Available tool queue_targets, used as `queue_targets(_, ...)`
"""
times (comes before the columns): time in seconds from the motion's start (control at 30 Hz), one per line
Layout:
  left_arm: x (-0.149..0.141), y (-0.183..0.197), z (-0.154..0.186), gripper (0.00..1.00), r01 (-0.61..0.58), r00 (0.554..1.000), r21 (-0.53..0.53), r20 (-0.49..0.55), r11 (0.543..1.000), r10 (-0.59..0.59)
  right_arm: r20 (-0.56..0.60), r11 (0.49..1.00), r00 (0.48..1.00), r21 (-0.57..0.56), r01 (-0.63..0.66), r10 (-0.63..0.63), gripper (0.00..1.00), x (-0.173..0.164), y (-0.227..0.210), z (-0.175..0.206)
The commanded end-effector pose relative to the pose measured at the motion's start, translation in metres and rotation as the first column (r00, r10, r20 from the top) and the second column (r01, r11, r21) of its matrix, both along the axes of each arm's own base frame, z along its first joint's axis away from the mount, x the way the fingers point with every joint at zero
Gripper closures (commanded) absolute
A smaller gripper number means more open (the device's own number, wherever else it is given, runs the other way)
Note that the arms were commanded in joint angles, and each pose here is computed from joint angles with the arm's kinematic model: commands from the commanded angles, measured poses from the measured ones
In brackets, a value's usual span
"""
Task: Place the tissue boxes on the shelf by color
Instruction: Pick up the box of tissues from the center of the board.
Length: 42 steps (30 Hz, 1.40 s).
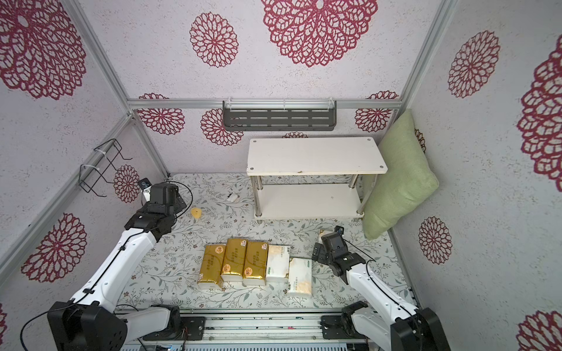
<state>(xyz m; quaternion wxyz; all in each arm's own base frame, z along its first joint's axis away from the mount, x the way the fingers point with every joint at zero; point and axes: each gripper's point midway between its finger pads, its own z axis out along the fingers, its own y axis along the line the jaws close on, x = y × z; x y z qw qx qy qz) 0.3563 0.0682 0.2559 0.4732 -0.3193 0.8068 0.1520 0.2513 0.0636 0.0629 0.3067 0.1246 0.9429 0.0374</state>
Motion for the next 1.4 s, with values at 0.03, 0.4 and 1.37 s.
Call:
queue_targets(0.03, 0.003, -0.001, 0.006, 0.03, 0.000, 1.000, -0.006, 0.016, 1.000, 0.000, 0.040, 0.999, 0.998, -0.018, 0.047, -0.046, 0.01, 0.004, -0.005, 0.001)
queue_targets(0.4, 0.004, -0.002, 0.005, 0.03, 0.003, 1.000, -0.008, 0.017, 1.000, -0.003, 0.100, 0.997, 0.993, -0.026, 0.073, -0.070, 0.01, 0.003, -0.009, -0.007)
queue_targets(1.37, 0.007, -0.003, 0.002, 0.03, 0.009, 1.000, -0.009, 0.003, 1.000, -0.009, 0.051, 0.989, 0.998, -0.147, 0.033, -0.026, 0.01, 0.027, -0.005, -0.013)
